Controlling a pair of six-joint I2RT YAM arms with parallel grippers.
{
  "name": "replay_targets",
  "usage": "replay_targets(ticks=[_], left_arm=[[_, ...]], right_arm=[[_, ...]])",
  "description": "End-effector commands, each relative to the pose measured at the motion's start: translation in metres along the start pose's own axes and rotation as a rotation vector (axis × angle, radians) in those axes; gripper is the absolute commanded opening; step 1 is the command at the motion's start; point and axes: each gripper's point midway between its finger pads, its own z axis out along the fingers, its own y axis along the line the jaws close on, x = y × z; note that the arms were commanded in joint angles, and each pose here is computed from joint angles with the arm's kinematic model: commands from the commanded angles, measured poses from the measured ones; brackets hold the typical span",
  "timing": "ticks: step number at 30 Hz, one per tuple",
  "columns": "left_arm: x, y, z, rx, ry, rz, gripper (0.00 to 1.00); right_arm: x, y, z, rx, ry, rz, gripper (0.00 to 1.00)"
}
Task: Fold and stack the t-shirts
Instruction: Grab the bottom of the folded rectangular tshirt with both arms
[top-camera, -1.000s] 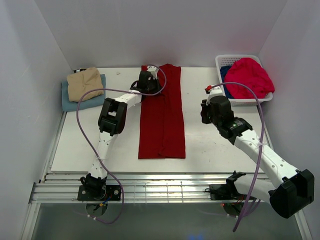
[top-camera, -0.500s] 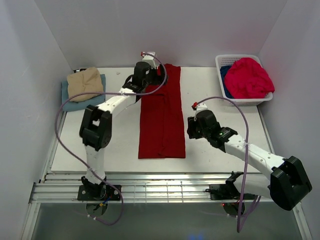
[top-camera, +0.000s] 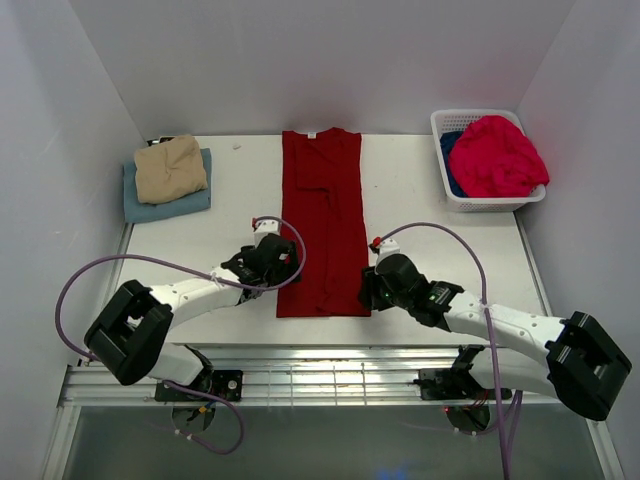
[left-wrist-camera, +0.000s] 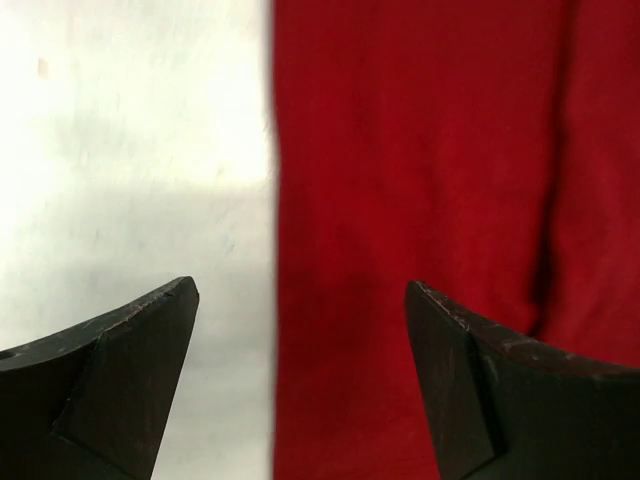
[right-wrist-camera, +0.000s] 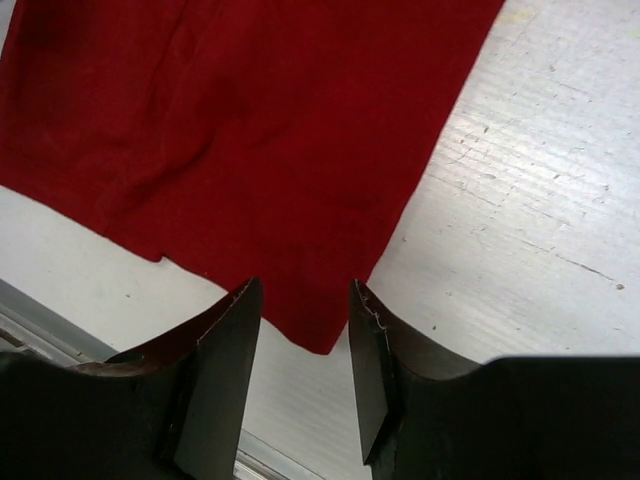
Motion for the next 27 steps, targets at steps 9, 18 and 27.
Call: replay_targets(ticks=[9,18,27], left_arm=[[0.047,0.023,-0.013,-0.127,0.069,-0.079,0.95],[0.083,0.011,-0.028,-0.048,0.17,-0.101,0.94],[0.127,0.009,-0.044,-0.05,0.251,-0.116,0.92]], right_arm=[[0.012,-0.003,0.009,0.088,-0.021,0.05,0.46],[0.024,-0.014,0.013,0.142,0.0,0.066,0.45],[0.04,-0.018,0.019,0.153,0.028,0.076,0.45]])
